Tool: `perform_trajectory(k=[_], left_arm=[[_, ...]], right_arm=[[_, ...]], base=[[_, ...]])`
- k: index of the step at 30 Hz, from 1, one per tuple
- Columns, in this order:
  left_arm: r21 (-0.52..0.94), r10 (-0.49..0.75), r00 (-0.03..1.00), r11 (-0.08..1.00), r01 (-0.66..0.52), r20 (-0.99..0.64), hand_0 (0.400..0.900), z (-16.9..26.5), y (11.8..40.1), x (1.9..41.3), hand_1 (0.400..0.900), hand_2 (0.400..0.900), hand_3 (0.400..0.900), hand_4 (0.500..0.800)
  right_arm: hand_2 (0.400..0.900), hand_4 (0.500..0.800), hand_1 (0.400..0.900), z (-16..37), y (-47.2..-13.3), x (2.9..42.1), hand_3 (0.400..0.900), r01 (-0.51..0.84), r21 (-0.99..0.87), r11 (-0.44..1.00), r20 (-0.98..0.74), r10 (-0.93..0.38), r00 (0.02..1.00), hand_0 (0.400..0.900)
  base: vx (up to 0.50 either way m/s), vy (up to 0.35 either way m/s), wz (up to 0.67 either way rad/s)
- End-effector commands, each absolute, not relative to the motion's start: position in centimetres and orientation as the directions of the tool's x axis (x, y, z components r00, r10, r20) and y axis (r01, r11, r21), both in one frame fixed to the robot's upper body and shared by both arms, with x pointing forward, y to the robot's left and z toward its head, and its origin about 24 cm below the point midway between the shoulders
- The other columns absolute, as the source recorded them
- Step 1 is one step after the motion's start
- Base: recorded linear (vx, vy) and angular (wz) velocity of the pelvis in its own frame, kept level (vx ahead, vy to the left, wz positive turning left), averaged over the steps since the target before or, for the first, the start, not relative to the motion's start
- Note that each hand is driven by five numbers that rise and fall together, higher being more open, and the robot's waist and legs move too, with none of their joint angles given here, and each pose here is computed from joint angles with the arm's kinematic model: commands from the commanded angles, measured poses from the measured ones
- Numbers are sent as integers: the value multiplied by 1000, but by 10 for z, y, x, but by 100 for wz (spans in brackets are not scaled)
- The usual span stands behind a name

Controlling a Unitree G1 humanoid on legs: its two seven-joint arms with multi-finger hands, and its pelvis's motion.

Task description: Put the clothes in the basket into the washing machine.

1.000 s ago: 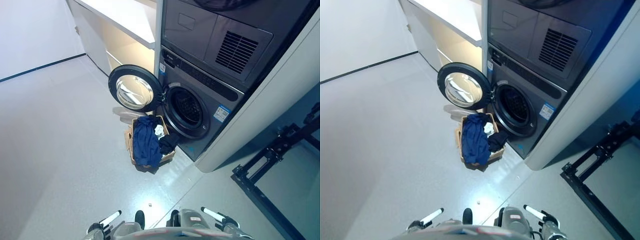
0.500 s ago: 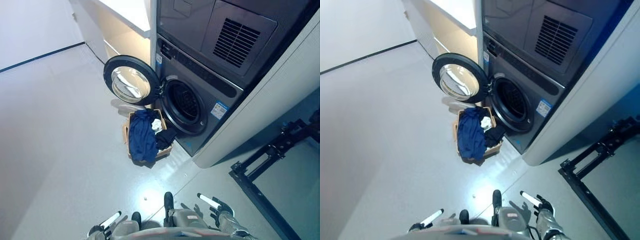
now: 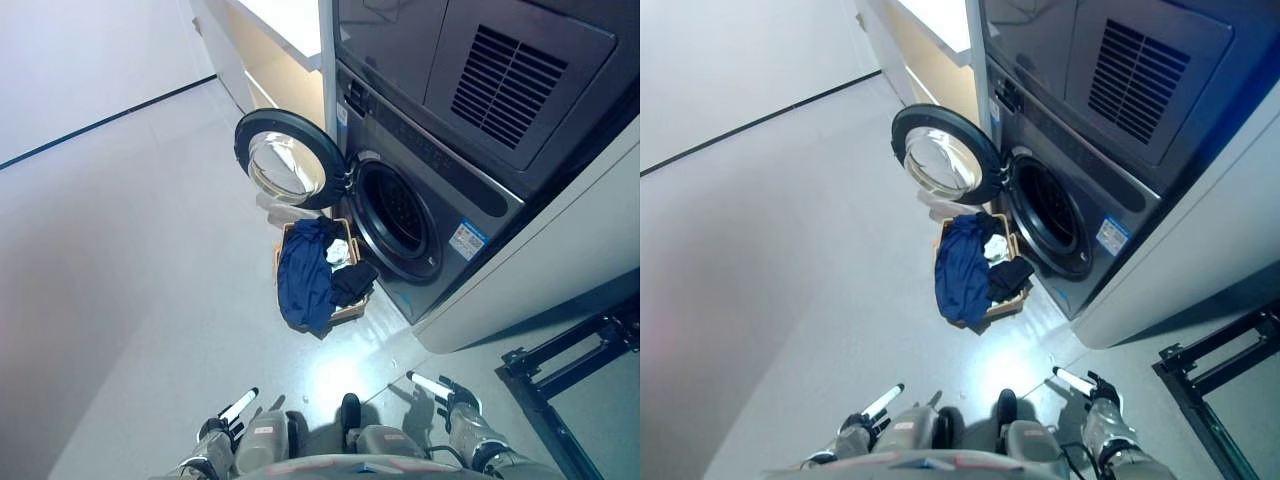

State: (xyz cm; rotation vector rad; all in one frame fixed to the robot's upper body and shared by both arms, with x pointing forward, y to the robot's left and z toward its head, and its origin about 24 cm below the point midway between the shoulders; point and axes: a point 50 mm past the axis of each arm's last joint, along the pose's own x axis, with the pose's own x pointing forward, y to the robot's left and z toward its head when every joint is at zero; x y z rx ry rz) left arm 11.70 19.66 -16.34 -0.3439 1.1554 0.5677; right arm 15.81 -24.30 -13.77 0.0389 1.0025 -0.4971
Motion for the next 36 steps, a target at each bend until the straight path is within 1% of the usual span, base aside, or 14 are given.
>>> perform_trajectory(k=[1, 6, 7, 12, 15, 18, 21, 26, 30, 33, 36], left_arm=[[85, 283, 280, 826, -557, -917, 900, -164, 204, 111, 900, 900, 900, 800], [103, 294, 256, 816, -568, -921, 900, -165, 208, 103, 900, 900, 900, 800], [105, 284, 238, 818, -565, -929, 900, -166, 208, 99, 900, 900, 900, 800], [122, 304, 241, 816, -564, -922, 900, -165, 216, 97, 900, 900, 900, 800], [136, 323, 258, 823, -551, -911, 900, -161, 228, 104, 900, 900, 900, 800], [146, 353, 295, 824, -547, -888, 900, -154, 242, 119, 900, 900, 900, 800], [147, 376, 331, 822, -550, -866, 900, -147, 250, 132, 900, 900, 900, 800], [123, 372, 382, 833, -539, -846, 900, -141, 248, 152, 900, 900, 900, 800], [118, 367, 379, 833, -541, -849, 900, -142, 244, 150, 900, 900, 900, 800], [110, 375, 383, 820, -562, -844, 900, -142, 241, 152, 900, 900, 900, 800], [100, 385, 407, 817, -569, -828, 900, -138, 239, 162, 900, 900, 900, 800]], right_arm=[[900, 800, 900, -134, -252, 159, 900, 376, -253, 891, -787, -416, 456, 900], [900, 800, 900, -135, -250, 160, 900, 339, -267, 902, -791, -406, 457, 900], [900, 800, 900, -137, -247, 158, 900, 326, -263, 908, -801, -394, 451, 900], [900, 800, 900, -143, -240, 149, 900, 308, -247, 919, -825, -366, 431, 900], [900, 800, 900, -145, -230, 149, 900, 289, -218, 932, -835, -331, 439, 900], [900, 800, 900, -140, -220, 165, 900, 281, -176, 943, -815, -300, 496, 900], [900, 800, 900, -136, -209, 176, 900, 224, -163, 961, -799, -262, 541, 900], [900, 800, 900, -120, -203, 206, 900, 105, -199, 974, -734, -219, 643, 900], [900, 800, 900, -107, -197, 224, 900, 17, -235, 972, -678, -177, 713, 900], [900, 800, 900, -81, -192, 256, 900, -73, -353, 933, -570, -152, 808, 900], [900, 800, 900, -53, -184, 288, 900, -152, -494, 856, -457, -106, 883, 900]], base=[[197, -6, -9], [218, 74, -21], [300, 184, -30], [280, 239, -31], [188, 251, -28], [54, 230, -15], [100, 172, -9], [111, 34, 15], [114, -78, 22], [58, -127, 21], [10, -120, 13]])
